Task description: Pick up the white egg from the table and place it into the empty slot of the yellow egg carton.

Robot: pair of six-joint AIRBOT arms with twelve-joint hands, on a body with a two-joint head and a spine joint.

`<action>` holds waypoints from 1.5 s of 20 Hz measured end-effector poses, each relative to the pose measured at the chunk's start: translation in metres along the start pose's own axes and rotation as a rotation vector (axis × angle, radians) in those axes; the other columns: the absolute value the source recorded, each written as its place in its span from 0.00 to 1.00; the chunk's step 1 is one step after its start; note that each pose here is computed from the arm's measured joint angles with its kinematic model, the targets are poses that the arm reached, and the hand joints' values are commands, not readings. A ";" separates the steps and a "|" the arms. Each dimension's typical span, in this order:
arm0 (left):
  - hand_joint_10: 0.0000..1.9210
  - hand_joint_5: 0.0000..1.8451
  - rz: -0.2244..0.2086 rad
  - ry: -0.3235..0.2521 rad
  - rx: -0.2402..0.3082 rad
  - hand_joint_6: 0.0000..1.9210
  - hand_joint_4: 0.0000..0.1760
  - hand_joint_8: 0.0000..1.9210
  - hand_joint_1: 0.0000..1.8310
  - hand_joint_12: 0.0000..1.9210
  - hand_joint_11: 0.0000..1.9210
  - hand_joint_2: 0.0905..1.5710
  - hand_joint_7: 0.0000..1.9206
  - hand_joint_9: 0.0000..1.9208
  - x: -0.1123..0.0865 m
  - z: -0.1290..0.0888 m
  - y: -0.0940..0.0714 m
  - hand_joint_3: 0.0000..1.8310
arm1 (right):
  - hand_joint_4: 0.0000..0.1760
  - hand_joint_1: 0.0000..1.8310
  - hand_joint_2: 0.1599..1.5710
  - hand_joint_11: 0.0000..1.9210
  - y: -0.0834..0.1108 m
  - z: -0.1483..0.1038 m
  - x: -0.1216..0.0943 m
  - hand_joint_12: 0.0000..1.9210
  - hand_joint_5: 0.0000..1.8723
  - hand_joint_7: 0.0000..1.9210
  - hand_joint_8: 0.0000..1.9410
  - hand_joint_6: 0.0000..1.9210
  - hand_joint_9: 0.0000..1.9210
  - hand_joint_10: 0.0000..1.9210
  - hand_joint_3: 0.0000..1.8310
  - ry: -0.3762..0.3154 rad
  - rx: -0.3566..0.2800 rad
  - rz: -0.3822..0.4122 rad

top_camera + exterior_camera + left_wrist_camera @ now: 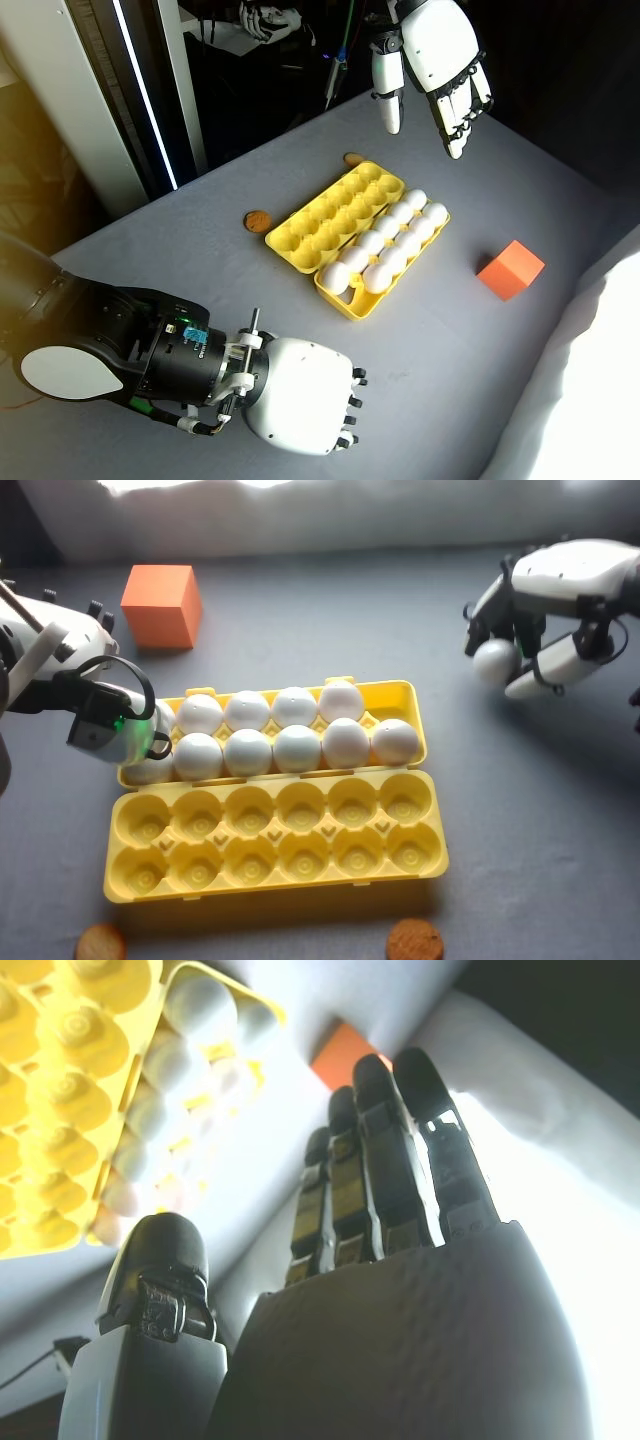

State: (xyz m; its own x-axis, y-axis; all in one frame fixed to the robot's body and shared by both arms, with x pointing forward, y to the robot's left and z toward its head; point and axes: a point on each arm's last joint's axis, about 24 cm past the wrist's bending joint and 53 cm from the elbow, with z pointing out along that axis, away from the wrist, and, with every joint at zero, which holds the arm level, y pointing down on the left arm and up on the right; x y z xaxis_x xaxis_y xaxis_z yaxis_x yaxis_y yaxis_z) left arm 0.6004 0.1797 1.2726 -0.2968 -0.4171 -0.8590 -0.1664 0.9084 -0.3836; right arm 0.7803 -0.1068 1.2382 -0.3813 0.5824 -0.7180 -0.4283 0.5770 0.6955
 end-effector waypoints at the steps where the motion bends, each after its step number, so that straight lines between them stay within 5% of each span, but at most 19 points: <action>1: 0.00 0.08 0.000 0.000 -0.002 0.00 0.00 0.00 0.00 0.61 0.00 0.88 0.15 0.18 0.000 0.000 0.000 0.00 | 0.00 0.68 0.65 0.36 0.004 -0.001 -0.004 0.59 0.56 0.57 0.48 0.42 0.55 0.36 0.00 -0.008 -0.014 -0.001; 10: 0.00 0.07 0.000 0.000 -0.001 0.00 0.00 0.00 0.00 0.62 0.00 0.89 0.15 0.18 0.000 0.000 0.000 0.00 | 0.00 0.68 0.66 0.30 0.063 0.001 -0.001 0.69 0.56 0.54 0.54 0.41 0.48 0.46 0.00 0.034 -0.179 0.080; 15: 0.00 0.09 0.000 0.000 -0.002 0.01 0.00 0.01 0.00 0.63 0.00 0.89 0.18 0.19 0.000 0.000 0.001 0.00 | 0.00 0.68 0.65 0.34 0.091 0.008 0.032 0.65 0.57 0.55 0.52 0.38 0.51 0.45 0.00 0.120 -0.235 0.074; 20: 0.00 0.09 0.000 0.000 -0.002 0.00 0.00 0.01 0.00 0.62 0.00 0.89 0.17 0.19 0.000 0.000 0.000 0.00 | 0.00 0.67 0.67 0.32 0.097 0.012 0.042 0.69 0.56 0.51 0.58 0.42 0.46 0.50 0.00 0.135 -0.249 0.085; 30: 0.00 0.09 0.000 0.000 -0.002 0.00 0.00 0.00 0.00 0.62 0.00 0.89 0.17 0.20 0.000 0.000 0.000 0.00 | 0.00 0.67 0.67 0.33 0.087 0.018 0.052 0.67 0.53 0.53 0.54 0.45 0.49 0.45 0.00 0.141 -0.232 0.055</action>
State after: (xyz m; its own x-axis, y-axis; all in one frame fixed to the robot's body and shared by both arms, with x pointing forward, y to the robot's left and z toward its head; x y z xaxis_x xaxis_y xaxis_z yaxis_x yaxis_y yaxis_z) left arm 0.6003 0.1800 1.2725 -0.2968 -0.4169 -0.8591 -0.1678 0.9084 -0.3829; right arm 0.7380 -0.0158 1.2617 -0.5121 0.5145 -0.6878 -0.5741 0.3906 0.7196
